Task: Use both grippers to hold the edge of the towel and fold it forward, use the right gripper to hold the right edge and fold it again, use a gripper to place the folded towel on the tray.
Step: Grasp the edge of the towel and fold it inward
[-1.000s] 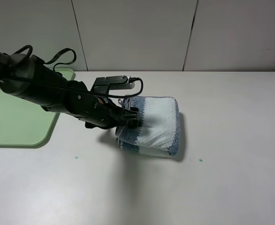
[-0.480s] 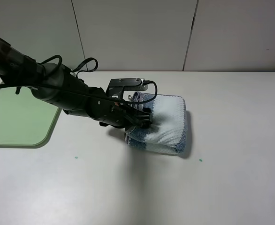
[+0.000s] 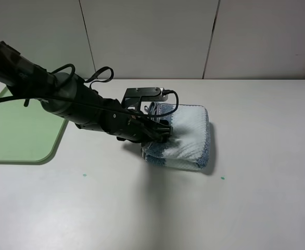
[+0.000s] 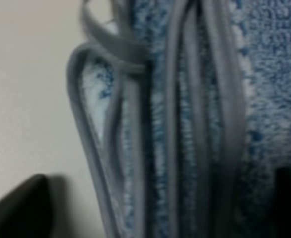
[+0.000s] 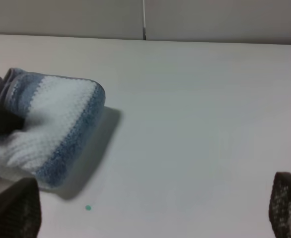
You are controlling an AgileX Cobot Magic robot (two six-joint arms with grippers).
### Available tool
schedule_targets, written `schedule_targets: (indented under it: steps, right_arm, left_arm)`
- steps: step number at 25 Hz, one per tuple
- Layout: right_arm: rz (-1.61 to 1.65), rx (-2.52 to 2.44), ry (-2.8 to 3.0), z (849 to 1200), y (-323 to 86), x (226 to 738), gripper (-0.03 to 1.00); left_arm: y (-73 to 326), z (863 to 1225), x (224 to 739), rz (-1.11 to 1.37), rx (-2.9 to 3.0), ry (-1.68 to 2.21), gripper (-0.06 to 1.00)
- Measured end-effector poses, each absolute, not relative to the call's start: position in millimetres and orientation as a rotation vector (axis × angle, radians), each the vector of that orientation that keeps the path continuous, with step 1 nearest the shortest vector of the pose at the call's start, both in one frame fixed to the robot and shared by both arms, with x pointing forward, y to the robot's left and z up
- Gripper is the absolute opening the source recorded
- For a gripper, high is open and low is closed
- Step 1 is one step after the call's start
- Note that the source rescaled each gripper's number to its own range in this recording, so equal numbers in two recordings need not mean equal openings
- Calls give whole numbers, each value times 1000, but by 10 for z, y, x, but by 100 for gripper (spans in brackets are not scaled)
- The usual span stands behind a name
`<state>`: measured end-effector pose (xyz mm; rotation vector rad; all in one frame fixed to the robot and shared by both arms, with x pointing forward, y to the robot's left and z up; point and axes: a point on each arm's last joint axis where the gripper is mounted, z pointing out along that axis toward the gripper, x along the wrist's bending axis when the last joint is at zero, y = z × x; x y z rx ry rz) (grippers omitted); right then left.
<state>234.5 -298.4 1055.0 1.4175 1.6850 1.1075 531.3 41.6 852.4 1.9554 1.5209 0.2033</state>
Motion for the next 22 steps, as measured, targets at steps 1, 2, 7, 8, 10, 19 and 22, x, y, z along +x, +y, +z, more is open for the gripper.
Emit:
schedule_targets:
  steps: [1, 2, 7, 8, 10, 19, 22]
  right_arm:
    - [1108, 1417, 1685, 10550, -2984, 2345, 100]
    - [1108, 1417, 1685, 10550, -2984, 2345, 100]
    - [1108, 1417, 1685, 10550, -2984, 2345, 100]
    - [1108, 1417, 1685, 10550, -2984, 2345, 100]
    - [1108, 1417, 1685, 10550, -2984, 2345, 100]
    - [1108, 1417, 1685, 10550, -2984, 2345, 100]
    - [1108, 1417, 1685, 10550, -2984, 2345, 100]
  left_arm:
    - [410, 8517, 5304, 195, 1957, 1530, 68]
    - [410, 8503, 5294, 185, 1961, 1541, 58]
    - [400, 8493, 5273, 165, 1960, 1565, 12]
    - [400, 8493, 5273, 165, 1960, 1565, 12]
    - [400, 8493, 5273, 165, 1960, 1565, 12]
    - [400, 8492, 5271, 165, 1965, 1562, 12]
    - [400, 8509, 5266, 160, 1970, 1560, 12]
